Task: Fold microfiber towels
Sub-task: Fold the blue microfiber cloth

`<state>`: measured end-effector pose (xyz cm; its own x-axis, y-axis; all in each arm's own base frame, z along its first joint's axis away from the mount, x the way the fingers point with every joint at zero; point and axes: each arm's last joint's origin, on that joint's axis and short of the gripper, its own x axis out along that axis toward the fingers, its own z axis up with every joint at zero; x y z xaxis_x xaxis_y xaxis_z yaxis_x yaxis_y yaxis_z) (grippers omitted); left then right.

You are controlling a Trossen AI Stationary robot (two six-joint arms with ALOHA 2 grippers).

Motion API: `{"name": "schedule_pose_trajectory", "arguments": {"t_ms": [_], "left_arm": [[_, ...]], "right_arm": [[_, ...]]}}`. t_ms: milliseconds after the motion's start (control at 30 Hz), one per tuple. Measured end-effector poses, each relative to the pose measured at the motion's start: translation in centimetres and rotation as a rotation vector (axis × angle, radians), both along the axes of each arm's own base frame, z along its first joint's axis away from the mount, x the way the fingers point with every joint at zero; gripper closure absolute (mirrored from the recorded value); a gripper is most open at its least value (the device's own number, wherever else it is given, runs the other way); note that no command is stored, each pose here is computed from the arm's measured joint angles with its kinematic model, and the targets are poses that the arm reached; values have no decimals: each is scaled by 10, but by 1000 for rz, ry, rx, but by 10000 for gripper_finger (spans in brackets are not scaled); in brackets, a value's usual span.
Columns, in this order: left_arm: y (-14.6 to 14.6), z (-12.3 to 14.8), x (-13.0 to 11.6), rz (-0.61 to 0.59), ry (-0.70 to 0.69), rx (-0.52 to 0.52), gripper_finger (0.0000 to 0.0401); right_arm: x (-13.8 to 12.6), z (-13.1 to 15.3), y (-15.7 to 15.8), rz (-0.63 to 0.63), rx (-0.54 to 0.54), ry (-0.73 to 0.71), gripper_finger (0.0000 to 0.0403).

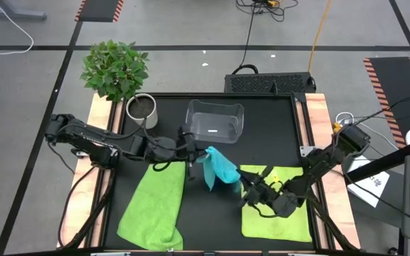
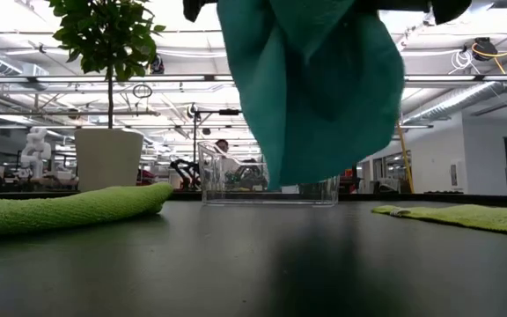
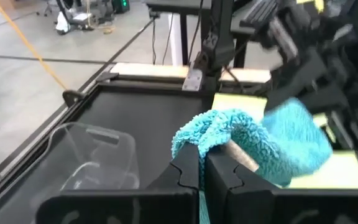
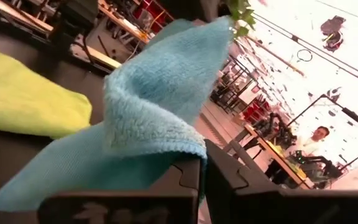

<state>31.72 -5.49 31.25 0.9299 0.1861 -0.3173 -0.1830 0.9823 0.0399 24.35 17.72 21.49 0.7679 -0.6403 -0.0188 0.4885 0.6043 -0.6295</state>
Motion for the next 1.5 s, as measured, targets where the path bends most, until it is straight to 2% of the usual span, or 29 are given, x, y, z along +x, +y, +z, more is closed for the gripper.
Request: {"name": "schedule_pose_trajectory", "arguments": {"t_ms": [200, 500, 600, 800, 933, 1133, 1333, 1500], "left_arm": [[8, 2, -7, 31, 45, 16, 398], [35, 9, -17, 97, 81, 63, 396], [41, 14, -21, 92, 103, 88, 398], [41, 27, -21, 63, 169, 60, 397], [31, 11, -15, 6, 242, -6, 397], [7, -32, 2, -30, 374, -45, 397], [-21, -63, 19, -71, 420, -87, 397], [-44, -83, 29, -161, 434, -121, 398]], "right_arm": [[-7, -4, -31, -57, 18, -5, 402], [-17, -6, -87, -24, 89, -32, 403], [-20, -6, -99, -10, 104, -39, 403], [-23, -17, -108, 56, 175, -46, 403], [-29, -33, -109, 65, 225, 0, 403], [-39, -50, -109, 90, 289, 18, 403], [-44, -56, -103, 142, 343, 32, 403], [-49, -61, -96, 164, 384, 52, 403]]}}
